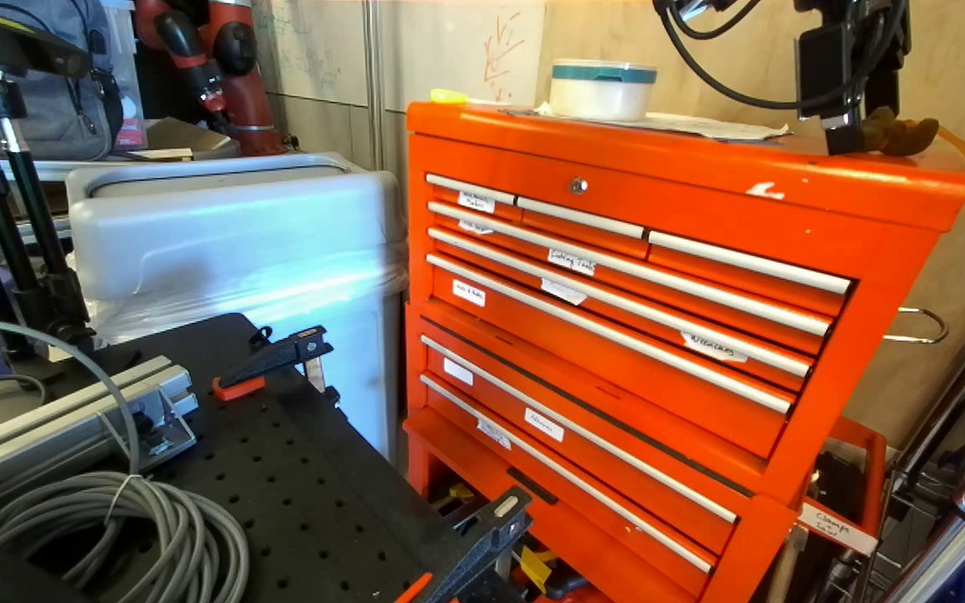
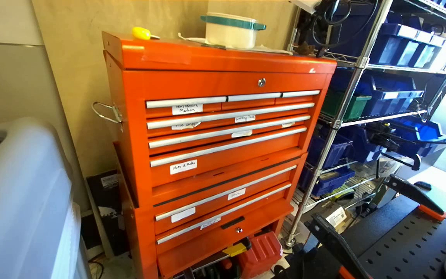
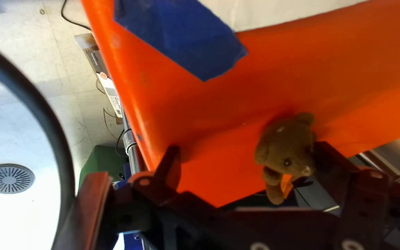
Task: Put the brown object in the white bowl
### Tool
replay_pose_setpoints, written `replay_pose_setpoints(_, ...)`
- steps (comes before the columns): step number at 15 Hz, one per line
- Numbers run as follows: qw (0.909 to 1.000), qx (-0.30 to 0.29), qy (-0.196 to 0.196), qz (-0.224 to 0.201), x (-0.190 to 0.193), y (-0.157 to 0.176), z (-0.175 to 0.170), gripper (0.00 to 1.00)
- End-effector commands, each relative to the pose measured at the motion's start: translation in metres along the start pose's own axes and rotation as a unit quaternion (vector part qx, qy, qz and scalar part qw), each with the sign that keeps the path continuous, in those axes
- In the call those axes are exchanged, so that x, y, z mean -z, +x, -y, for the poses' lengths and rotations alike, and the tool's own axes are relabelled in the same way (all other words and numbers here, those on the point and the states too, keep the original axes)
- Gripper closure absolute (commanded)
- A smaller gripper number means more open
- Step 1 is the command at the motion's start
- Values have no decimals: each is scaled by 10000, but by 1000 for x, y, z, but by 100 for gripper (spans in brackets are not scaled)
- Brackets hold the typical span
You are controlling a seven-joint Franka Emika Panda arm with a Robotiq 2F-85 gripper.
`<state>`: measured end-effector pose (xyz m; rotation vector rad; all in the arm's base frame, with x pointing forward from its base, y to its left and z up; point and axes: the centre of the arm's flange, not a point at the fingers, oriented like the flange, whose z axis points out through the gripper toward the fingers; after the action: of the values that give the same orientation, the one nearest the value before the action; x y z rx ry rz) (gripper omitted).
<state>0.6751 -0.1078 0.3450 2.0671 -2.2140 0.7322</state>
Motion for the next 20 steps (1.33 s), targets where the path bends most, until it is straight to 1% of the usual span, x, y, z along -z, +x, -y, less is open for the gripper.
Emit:
replay_pose_setpoints(1,9999,72,-48,-110,-5,3,0,27)
replay_pose_setpoints(2,9999,82,-70,-124,-6,4,0,29)
replay_pose_setpoints(3,9998,89,-90,-143,-7,5,-1,36)
replay_pose_setpoints(4,9998,97,-103,-158,-8,5,-2,45)
replay_pose_setpoints(7,9997,126,-134,-188,-11,6,-3,67)
replay_pose_setpoints(9,9995,167,-149,-209,-12,6,-4,81)
replay_pose_setpoints(10,9995,197,-160,-211,-12,5,-5,89)
replay_pose_setpoints(11,9992,284,-149,-236,-9,4,-8,95)
replay_pose_setpoints(12,9991,336,-87,-249,-4,3,-9,98)
replay_pose_setpoints(13,9988,416,28,-237,8,1,-12,95)
replay_pose_setpoints(14,9984,481,180,-231,22,-3,-12,98)
replay_pose_setpoints(16,9967,634,474,-170,53,-16,-10,95)
replay_pose_setpoints(20,9894,831,1193,67,140,-65,11,95)
